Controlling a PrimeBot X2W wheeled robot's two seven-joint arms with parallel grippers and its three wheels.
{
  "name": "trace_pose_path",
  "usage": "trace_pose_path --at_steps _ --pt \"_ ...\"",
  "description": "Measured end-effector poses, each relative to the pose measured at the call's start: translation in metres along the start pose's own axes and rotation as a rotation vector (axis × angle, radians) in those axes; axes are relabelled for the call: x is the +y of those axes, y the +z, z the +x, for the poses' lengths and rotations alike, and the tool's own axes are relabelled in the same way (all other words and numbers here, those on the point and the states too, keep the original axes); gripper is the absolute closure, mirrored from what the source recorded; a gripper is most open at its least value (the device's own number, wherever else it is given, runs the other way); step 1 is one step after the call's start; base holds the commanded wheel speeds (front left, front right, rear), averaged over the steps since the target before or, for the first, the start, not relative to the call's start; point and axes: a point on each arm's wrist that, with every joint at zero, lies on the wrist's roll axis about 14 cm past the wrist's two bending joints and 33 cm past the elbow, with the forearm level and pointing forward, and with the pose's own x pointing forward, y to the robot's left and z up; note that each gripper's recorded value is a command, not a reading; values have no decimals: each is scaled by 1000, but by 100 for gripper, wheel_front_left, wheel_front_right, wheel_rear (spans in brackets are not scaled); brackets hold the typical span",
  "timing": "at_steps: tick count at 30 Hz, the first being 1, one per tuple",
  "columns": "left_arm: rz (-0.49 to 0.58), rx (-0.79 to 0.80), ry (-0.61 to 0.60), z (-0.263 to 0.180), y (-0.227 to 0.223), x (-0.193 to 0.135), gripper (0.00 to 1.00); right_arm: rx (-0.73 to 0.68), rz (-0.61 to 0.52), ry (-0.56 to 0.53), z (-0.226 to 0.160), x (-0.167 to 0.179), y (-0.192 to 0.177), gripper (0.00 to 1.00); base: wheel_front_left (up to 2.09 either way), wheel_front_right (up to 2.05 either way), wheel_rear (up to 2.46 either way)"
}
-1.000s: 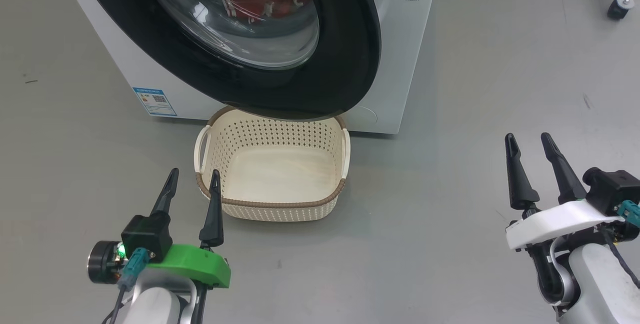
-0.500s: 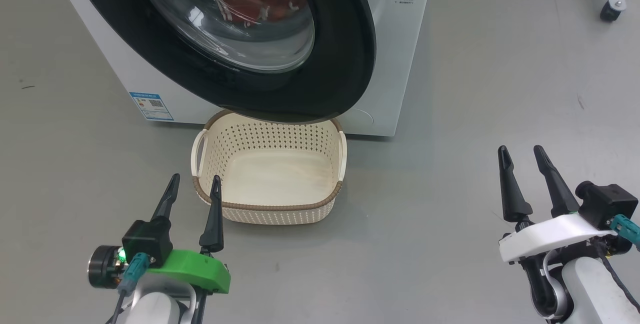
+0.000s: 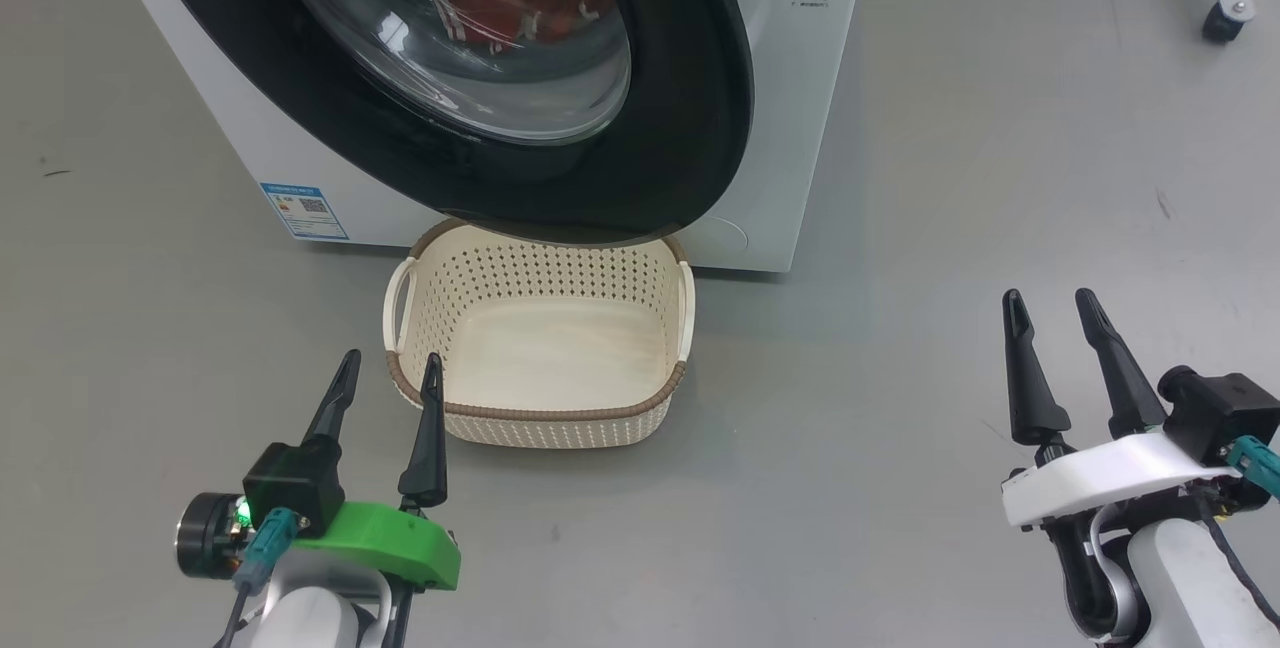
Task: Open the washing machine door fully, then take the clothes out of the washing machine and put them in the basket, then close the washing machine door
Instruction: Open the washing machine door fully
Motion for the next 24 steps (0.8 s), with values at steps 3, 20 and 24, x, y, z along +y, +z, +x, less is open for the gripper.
trace_pose_path --at_steps 3,20,24 --pt "0 0 1 0 0 0 0 5 -12 1 -1 0 -1 0 0 0 0" --pt "0 1 6 -1 0 2 0 2 -29 3 0 -1 -1 0 0 0 0" --pt "0 5 7 -1 -2 3 0 1 -26 6 1 -1 -1 0 0 0 0"
